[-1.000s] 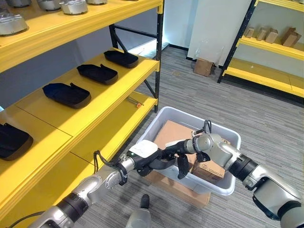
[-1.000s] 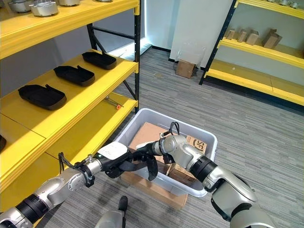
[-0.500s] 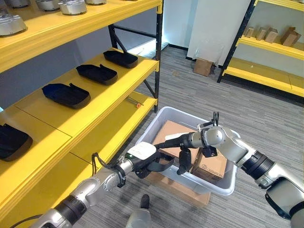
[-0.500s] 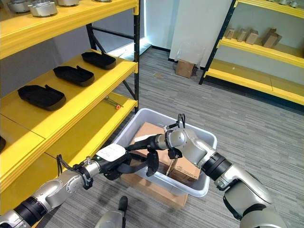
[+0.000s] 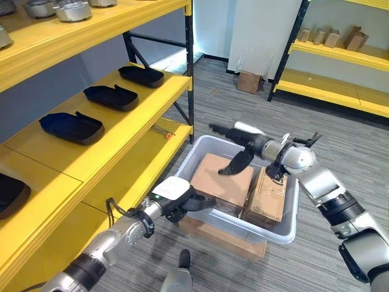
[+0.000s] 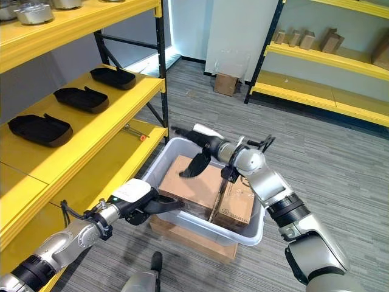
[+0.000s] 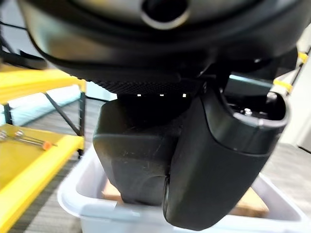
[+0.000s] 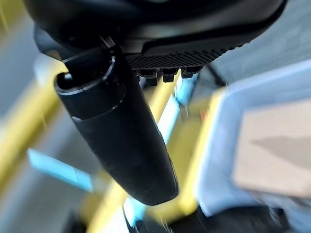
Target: Move parts from the plastic box to the shelf.
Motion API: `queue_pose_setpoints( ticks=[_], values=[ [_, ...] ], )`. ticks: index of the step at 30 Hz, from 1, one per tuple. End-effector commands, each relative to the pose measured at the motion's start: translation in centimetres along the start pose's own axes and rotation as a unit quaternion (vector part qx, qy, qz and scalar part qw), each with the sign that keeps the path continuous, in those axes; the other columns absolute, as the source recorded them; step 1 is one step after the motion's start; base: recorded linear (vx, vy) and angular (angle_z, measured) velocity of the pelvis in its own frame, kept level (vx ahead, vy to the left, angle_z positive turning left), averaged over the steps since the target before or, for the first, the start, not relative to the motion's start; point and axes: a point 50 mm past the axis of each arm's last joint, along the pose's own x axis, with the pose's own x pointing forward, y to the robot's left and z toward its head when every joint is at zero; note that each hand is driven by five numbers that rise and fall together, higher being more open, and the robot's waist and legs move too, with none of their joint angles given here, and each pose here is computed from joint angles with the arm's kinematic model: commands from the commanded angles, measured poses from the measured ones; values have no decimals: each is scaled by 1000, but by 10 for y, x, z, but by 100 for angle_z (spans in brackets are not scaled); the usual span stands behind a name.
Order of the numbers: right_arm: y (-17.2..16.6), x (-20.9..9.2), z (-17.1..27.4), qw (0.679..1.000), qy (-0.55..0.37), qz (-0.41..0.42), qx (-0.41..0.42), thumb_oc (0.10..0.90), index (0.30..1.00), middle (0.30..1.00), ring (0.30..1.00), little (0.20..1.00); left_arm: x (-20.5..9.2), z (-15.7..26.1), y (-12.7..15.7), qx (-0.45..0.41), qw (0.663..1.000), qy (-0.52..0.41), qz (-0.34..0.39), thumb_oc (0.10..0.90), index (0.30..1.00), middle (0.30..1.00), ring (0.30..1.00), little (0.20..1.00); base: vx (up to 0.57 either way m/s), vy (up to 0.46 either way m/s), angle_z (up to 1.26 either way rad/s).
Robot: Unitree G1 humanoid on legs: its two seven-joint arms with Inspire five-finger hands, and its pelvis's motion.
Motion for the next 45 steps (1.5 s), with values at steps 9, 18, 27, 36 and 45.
queue_pose_setpoints(
  ticks=[9,18,27,36,45],
  values=[
    [-6,-84,-66,945,12,-288,153,900,1000,1000,1000,1000,-36,3,108,3,921,-27,389,400,300,300,300,300,-50,1,-15],
    [22,-91,-98,946,75,-252,188,900,1000,1000,1000,1000,-44,17,119,5,910,-78,407,400,300,300,300,300,-87,-56,-2],
    [48,-77,-95,955,79,-215,188,900,1000,1000,1000,1000,-55,22,117,0,908,-87,410,400,300,300,300,300,-77,-132,15],
    [38,-104,-102,950,92,-231,186,900,1000,1000,1000,1000,-50,48,124,-13,885,-178,430,400,300,300,300,300,-217,40,96],
    [28,-108,-103,945,87,-250,194,900,1000,1000,1000,1000,-51,66,136,6,858,-245,452,400,300,300,300,300,-158,323,34]
  ],
)
